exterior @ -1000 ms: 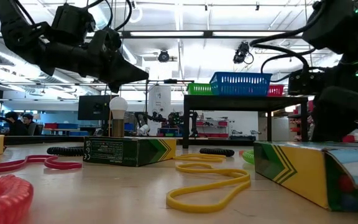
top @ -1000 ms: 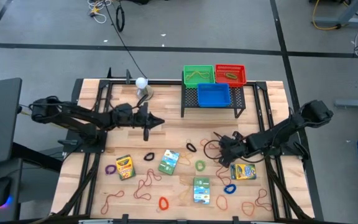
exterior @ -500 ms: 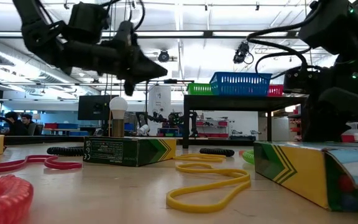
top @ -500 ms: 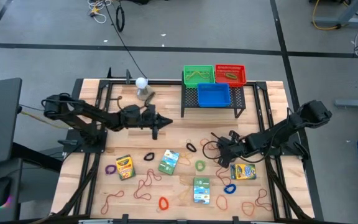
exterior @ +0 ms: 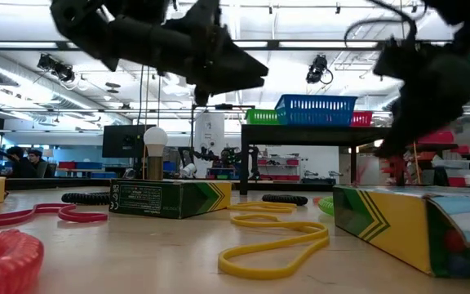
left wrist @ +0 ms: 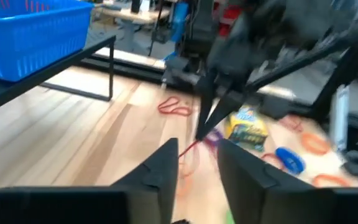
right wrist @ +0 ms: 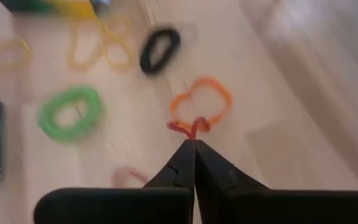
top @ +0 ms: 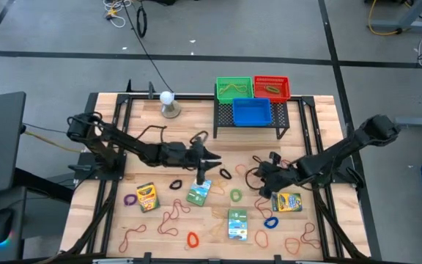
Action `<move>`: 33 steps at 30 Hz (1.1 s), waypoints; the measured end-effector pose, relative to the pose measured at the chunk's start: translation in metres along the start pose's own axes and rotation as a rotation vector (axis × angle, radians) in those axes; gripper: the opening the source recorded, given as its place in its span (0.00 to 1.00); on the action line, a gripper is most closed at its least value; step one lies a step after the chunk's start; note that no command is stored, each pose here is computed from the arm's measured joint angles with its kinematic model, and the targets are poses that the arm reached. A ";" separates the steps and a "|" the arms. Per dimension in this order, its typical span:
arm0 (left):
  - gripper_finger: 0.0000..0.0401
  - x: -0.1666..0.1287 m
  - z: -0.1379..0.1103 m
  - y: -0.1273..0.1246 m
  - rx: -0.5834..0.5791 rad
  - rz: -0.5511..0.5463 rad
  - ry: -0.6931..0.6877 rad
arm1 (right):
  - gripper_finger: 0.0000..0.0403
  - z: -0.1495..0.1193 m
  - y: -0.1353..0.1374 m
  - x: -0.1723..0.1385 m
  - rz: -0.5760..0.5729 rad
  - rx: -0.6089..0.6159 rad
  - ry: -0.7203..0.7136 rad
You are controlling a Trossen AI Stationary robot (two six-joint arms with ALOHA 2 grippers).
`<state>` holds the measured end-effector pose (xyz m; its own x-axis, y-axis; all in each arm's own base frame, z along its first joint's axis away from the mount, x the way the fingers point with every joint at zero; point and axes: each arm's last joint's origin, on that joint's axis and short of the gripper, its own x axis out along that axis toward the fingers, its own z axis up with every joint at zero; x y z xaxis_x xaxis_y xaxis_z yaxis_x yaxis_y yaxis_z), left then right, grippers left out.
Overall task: Pick & Place Office Desk Supplies
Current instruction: Put the red rubber band into the green bin
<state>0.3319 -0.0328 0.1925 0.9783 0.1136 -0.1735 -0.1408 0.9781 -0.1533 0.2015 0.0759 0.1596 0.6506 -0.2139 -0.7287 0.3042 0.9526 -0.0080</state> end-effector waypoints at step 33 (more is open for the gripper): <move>0.55 0.073 0.018 -0.032 0.387 0.098 0.371 | 0.01 0.057 0.011 -0.005 -0.007 -0.182 -0.256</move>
<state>0.4108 -0.0527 0.2026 0.8339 0.2067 -0.5117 -0.0935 0.9667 0.2381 0.2409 0.0751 0.2022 0.8099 -0.2459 -0.5326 0.1945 0.9691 -0.1516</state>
